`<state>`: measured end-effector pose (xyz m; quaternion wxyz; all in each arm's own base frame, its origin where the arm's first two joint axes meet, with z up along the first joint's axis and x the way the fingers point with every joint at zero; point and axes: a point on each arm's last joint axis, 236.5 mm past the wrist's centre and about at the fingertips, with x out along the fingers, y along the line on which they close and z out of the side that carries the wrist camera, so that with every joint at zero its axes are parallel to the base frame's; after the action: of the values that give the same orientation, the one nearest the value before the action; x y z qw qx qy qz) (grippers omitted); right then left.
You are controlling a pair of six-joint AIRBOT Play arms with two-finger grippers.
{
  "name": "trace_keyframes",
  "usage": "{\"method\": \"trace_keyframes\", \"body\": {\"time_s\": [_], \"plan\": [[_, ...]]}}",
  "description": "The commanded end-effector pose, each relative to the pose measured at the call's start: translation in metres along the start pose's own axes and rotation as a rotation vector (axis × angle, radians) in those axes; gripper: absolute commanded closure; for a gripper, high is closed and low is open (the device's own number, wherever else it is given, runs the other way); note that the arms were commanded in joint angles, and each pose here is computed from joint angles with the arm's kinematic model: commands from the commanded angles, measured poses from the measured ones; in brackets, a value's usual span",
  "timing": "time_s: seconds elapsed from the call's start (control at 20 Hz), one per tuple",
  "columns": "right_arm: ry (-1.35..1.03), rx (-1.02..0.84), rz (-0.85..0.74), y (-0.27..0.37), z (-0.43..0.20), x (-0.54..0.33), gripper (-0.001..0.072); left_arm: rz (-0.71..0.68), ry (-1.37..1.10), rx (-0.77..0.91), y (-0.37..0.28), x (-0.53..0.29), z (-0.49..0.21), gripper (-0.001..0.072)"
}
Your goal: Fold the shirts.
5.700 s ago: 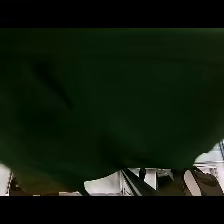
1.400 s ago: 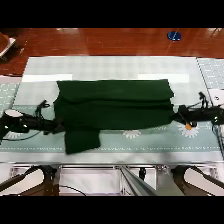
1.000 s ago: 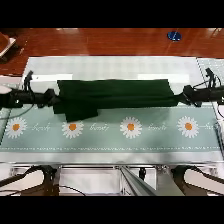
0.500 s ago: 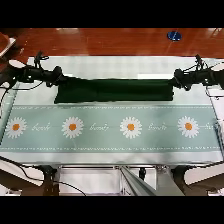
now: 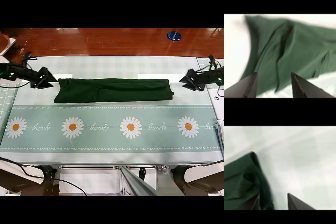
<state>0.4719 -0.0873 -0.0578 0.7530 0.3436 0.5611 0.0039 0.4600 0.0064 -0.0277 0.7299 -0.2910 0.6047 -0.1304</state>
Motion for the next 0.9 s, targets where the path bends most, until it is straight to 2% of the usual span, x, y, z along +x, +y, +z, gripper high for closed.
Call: {"method": "trace_keyframes", "body": {"time_s": [0.0, 0.2, 0.5, 0.55, 0.6, 0.65, 0.7, 0.75, 0.8, 0.85], "plan": [[0.040, 0.060, -0.044, -0.028, -0.014, 0.000, 0.0304, 0.064, -0.110, -0.006, 0.013, -0.027, -0.010, 0.0201], [0.100, 0.071, 0.066, 0.001, -0.027, 0.036, 0.0304, 0.059, -0.358, 0.004, -0.016, -0.030, -0.020, 0.0201], [0.230, 0.031, 0.152, 0.048, -0.064, 0.080, 0.0307, 0.031, -0.304, 0.141, -0.066, 0.004, -0.051, 0.0201], [0.242, 0.010, 0.154, 0.057, -0.070, 0.083, 0.0349, 0.016, -0.293, 0.147, -0.075, 0.014, -0.053, 0.0201], [0.250, -0.015, 0.158, 0.065, -0.073, 0.084, 0.0355, -0.005, -0.280, 0.147, -0.084, 0.022, -0.056, 0.0201], [0.259, -0.058, 0.168, 0.074, -0.075, 0.080, 0.0445, -0.024, -0.265, 0.148, -0.092, 0.030, -0.060, 0.0202], [0.263, -0.090, 0.179, 0.081, -0.075, 0.071, 0.0664, -0.042, -0.253, 0.151, -0.101, 0.037, -0.064, 0.0202], [0.248, -0.123, 0.188, 0.086, -0.072, 0.060, 0.0683, -0.051, -0.242, 0.161, -0.108, 0.042, -0.068, 0.0210], [0.226, -0.154, 0.173, 0.087, -0.068, 0.045, 0.0683, -0.059, -0.232, 0.173, -0.114, 0.045, -0.072, 0.0354], [0.206, -0.192, 0.138, 0.085, -0.066, 0.027, 0.0683, -0.064, -0.219, 0.188, -0.120, 0.049, -0.077, 0.0644]]}}
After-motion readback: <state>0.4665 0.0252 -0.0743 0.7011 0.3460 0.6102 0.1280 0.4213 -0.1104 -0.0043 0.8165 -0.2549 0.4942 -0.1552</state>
